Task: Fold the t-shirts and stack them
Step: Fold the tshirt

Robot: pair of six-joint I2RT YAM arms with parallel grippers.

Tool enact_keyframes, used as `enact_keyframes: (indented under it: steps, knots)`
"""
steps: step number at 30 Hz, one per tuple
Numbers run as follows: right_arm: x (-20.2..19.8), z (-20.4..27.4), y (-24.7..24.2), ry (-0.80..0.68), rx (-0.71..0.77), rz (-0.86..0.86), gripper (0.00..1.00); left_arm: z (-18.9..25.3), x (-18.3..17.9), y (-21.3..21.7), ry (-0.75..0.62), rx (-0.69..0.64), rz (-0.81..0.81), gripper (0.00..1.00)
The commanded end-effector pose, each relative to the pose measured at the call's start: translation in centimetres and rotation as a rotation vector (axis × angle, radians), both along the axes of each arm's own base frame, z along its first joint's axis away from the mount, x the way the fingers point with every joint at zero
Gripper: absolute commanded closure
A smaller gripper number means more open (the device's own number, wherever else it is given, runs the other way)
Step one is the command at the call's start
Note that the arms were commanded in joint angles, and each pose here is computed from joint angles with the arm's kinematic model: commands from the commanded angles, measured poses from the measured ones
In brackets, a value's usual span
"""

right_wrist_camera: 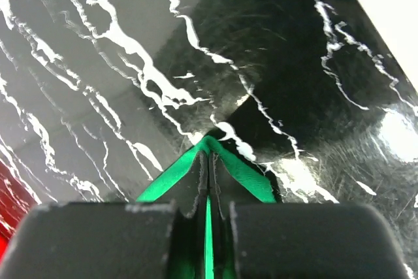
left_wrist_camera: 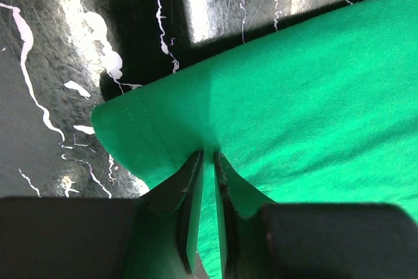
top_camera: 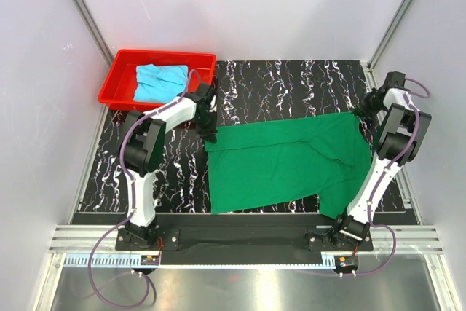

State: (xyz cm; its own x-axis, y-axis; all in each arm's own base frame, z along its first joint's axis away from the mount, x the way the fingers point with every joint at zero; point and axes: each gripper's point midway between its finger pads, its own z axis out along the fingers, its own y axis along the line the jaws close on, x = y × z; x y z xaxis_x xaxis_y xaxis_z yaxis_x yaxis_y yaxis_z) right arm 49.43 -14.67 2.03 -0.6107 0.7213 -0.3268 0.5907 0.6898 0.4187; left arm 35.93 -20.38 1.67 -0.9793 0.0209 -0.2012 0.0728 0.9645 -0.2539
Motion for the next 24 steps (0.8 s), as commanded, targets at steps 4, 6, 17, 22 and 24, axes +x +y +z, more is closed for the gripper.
enact_keyframes:
  steps: [4, 6, 17, 22, 24]
  knots:
    - [-0.1, 1.7, -3.7, -0.011, -0.167, -0.206, 1.00, -5.2, -2.2, 1.5, 0.101, 0.078, 0.024, 0.82]
    - [-0.2, 1.3, -3.6, -0.007, -0.151, -0.241, 1.00, -5.6, -2.4, 1.6, 0.112, 0.085, 0.026, 0.83]
    - [1.6, 1.7, -5.3, -0.022, -0.179, -0.318, 1.00, -5.8, -2.0, 2.2, 0.092, 0.119, 0.035, 0.83]
    - [1.4, 1.5, -5.4, 0.059, -0.176, -0.311, 0.93, -3.7, -0.6, 1.6, 0.036, 0.105, 0.022, 0.73]
    - [1.2, 3.2, -5.8, 0.076, -0.226, -0.291, 0.77, -1.6, -0.3, 1.3, 0.007, 0.079, 0.022, 0.67]
